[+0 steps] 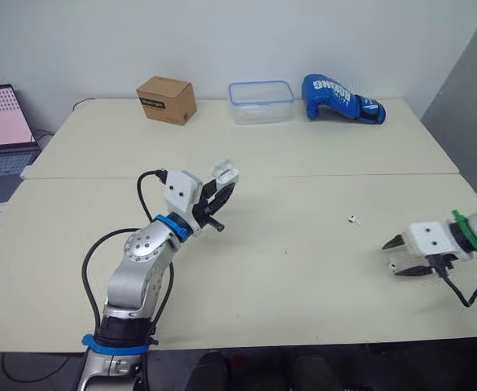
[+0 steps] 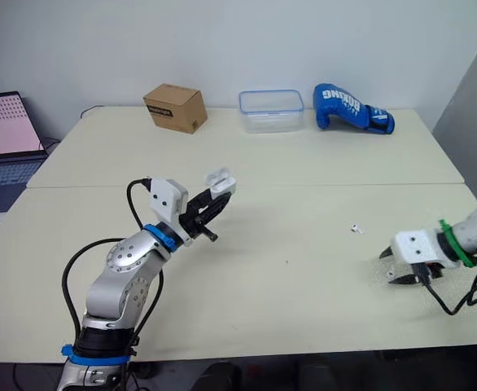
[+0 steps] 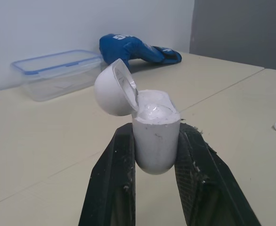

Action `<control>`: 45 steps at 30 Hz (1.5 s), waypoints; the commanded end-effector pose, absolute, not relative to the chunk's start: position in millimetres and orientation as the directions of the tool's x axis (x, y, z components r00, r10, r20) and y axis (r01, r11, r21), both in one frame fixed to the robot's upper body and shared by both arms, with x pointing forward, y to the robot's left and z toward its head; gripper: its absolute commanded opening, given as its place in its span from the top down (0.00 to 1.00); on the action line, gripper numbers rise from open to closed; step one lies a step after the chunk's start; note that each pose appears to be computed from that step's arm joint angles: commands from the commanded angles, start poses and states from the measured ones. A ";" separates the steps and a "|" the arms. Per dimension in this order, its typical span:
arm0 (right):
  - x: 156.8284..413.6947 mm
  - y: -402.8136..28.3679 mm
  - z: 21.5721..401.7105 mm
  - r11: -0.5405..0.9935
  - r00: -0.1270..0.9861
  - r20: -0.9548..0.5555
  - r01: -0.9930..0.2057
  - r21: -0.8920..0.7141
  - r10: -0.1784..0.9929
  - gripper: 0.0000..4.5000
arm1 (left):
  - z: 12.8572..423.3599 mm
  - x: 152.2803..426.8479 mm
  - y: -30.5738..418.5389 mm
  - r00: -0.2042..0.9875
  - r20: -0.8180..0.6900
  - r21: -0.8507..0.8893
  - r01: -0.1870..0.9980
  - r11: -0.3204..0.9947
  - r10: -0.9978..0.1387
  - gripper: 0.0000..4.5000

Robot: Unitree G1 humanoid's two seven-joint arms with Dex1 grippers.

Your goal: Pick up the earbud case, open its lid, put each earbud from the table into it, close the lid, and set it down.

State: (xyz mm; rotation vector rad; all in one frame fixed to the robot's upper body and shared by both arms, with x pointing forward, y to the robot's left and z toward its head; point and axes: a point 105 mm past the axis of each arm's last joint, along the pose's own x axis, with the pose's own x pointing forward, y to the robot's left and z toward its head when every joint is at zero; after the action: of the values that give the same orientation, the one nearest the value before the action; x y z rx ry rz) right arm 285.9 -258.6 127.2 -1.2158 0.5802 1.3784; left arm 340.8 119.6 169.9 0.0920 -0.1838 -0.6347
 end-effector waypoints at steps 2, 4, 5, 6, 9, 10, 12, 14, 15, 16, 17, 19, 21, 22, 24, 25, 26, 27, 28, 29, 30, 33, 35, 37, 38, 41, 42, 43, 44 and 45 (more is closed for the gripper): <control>288.6 -254.2 130.8 -0.470 0.132 -0.960 -0.851 -0.236 0.245 0.03 | 180.9 338.2 117.7 0.778 0.183 0.164 0.578 0.799 -0.600 0.84; 288.2 -253.0 128.4 -0.559 0.114 -0.978 -0.806 -0.195 0.177 0.03 | 179.3 336.5 117.5 0.781 0.182 0.159 0.576 0.801 -0.598 0.84; 287.8 -254.5 127.8 -0.587 0.107 -0.983 -0.791 -0.174 0.146 0.03 | 178.9 336.0 117.2 0.782 0.182 0.158 0.576 0.802 -0.596 0.84; 288.8 -254.7 126.9 -0.623 0.101 -0.989 -0.768 -0.149 0.112 0.03 | 178.7 335.1 118.2 0.785 0.182 0.156 0.572 0.806 -0.592 0.84; 291.4 -256.4 124.8 -0.664 0.086 -0.994 -0.740 -0.107 0.064 0.03 | 178.2 334.3 120.0 0.792 0.184 0.153 0.563 0.812 -0.583 0.84; 292.9 -256.2 124.6 -0.671 0.088 -0.994 -0.734 -0.107 0.062 0.03 | 178.1 334.3 120.0 0.792 0.184 0.153 0.562 0.813 -0.582 0.84; 295.1 -252.7 121.7 -0.681 0.076 -0.995 -0.725 -0.099 0.064 0.03 | 177.3 333.7 121.0 0.796 0.179 0.160 0.556 0.815 -0.578 0.84; 296.4 -251.2 119.6 -0.693 0.070 -0.996 -0.716 -0.089 0.055 0.07 | 176.5 332.9 121.6 0.799 0.175 0.163 0.553 0.817 -0.576 0.84; 296.9 -251.5 119.0 -0.699 0.069 -0.996 -0.711 -0.083 0.048 0.11 | 176.3 332.5 121.7 0.799 0.174 0.162 0.553 0.817 -0.575 0.84; 298.0 -250.5 117.7 -0.703 0.073 -0.996 -0.706 -0.085 0.048 0.16 | 176.0 331.7 121.8 0.800 0.174 0.161 0.552 0.818 -0.574 0.84; 299.3 -249.0 116.3 -0.704 0.076 -0.996 -0.704 -0.089 0.050 0.23 | 175.6 331.0 122.1 0.801 0.173 0.160 0.551 0.819 -0.573 0.84; 300.6 -248.6 114.3 -0.707 0.079 -0.996 -0.702 -0.087 0.044 0.23 | 175.2 330.1 122.6 0.803 0.172 0.160 0.549 0.820 -0.571 0.84; 299.7 -249.6 112.6 -0.709 0.073 -0.997 -0.701 -0.078 0.037 0.23 | 175.2 329.8 122.9 0.804 0.171 0.161 0.548 0.821 -0.570 0.84; 299.4 -249.7 112.0 -0.711 0.071 -0.997 -0.699 -0.075 0.035 0.23 | 175.2 330.0 123.0 0.804 0.171 0.161 0.548 0.821 -0.570 0.84; 299.1 -251.2 111.2 -0.713 0.071 -0.997 -0.698 -0.065 0.021 0.23 | 175.3 330.4 123.2 0.804 0.170 0.162 0.548 0.821 -0.570 0.84; 299.1 -252.3 110.9 -0.716 0.074 -0.997 -0.696 -0.060 0.012 0.23 | 175.3 330.5 123.1 0.803 0.170 0.162 0.548 0.820 -0.571 0.84; 298.9 -253.0 110.6 -0.717 0.074 -0.997 -0.695 -0.058 0.008 0.23 | 175.4 330.5 123.0 0.803 0.170 0.163 0.549 0.820 -0.571 0.84; 298.6 -252.9 110.1 -0.716 0.073 -0.997 -0.696 -0.059 0.011 0.23 | 175.6 330.4 122.7 0.802 0.171 0.163 0.550 0.819 -0.572 0.84; 298.6 -252.3 109.8 -0.714 0.073 -0.997 -0.697 -0.063 0.016 0.23 | 175.6 330.5 122.5 0.801 0.171 0.163 0.551 0.818 -0.574 0.84; 298.9 -252.2 109.8 -0.714 0.077 -0.997 -0.697 -0.065 0.016 0.23 | 175.7 330.4 122.4 0.800 0.171 0.163 0.553 0.817 -0.575 0.84; 299.1 -252.3 109.7 -0.715 0.078 -0.997 -0.696 -0.066 0.015 0.23 | 175.7 330.7 122.0 0.799 0.171 0.163 0.554 0.817 -0.576 0.84; 298.9 -250.9 108.8 -0.711 0.079 -0.997 -0.700 -0.074 0.025 0.23 | 176.2 331.2 121.3 0.797 0.173 0.166 0.555 0.815 -0.578 0.84; 298.4 -250.8 107.9 -0.707 0.074 -0.997 -0.703 -0.071 0.026 0.31 | 177.2 331.8 120.7 0.796 0.176 0.166 0.556 0.814 -0.579 0.84; 299.3 -248.8 107.9 -0.714 0.083 -0.996 -0.695 -0.083 0.035 0.42 | 178.0 332.5 120.3 0.796 0.179 0.166 0.556 0.815 -0.579 0.84; 298.9 -248.1 107.7 -0.713 0.080 -0.996 -0.696 -0.083 0.038 0.51 | 178.2 332.8 120.1 0.796 0.179 0.166 0.555 0.815 -0.579 0.84; 297.5 -247.1 107.0 -0.704 0.069 -0.997 -0.705 -0.081 0.045 0.74 | 177.6 333.2 119.7 0.796 0.179 0.166 0.555 0.815 -0.578 0.84; 297.1 -247.5 106.8 -0.704 0.067 -0.997 -0.706 -0.079 0.044 0.83 | 177.4 333.2 119.0 0.796 0.179 0.165 0.556 0.815 -0.579 0.84; 296.7 -248.0 106.8 -0.705 0.067 -0.997 -0.705 -0.077 0.042 0.91 | 177.5 333.3 118.4 0.795 0.180 0.164 0.556 0.815 -0.579 0.84; 296.2 -248.6 107.0 -0.704 0.066 -0.997 -0.706 -0.076 0.040 0.99 | 177.7 333.3 117.8 0.795 0.181 0.162 0.556 0.815 -0.579 0.84; 296.2 -248.8 107.7 -0.702 0.068 -0.997 -0.708 -0.078 0.042 1.00 | 177.8 333.3 117.4 0.795 0.182 0.161 0.557 0.815 -0.579 0.84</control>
State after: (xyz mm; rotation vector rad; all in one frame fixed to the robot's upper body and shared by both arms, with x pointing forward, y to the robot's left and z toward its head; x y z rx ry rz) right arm 298.8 -243.5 105.6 -1.7731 0.6283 1.6899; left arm 334.6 122.8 165.4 0.0895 -0.1774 -0.5998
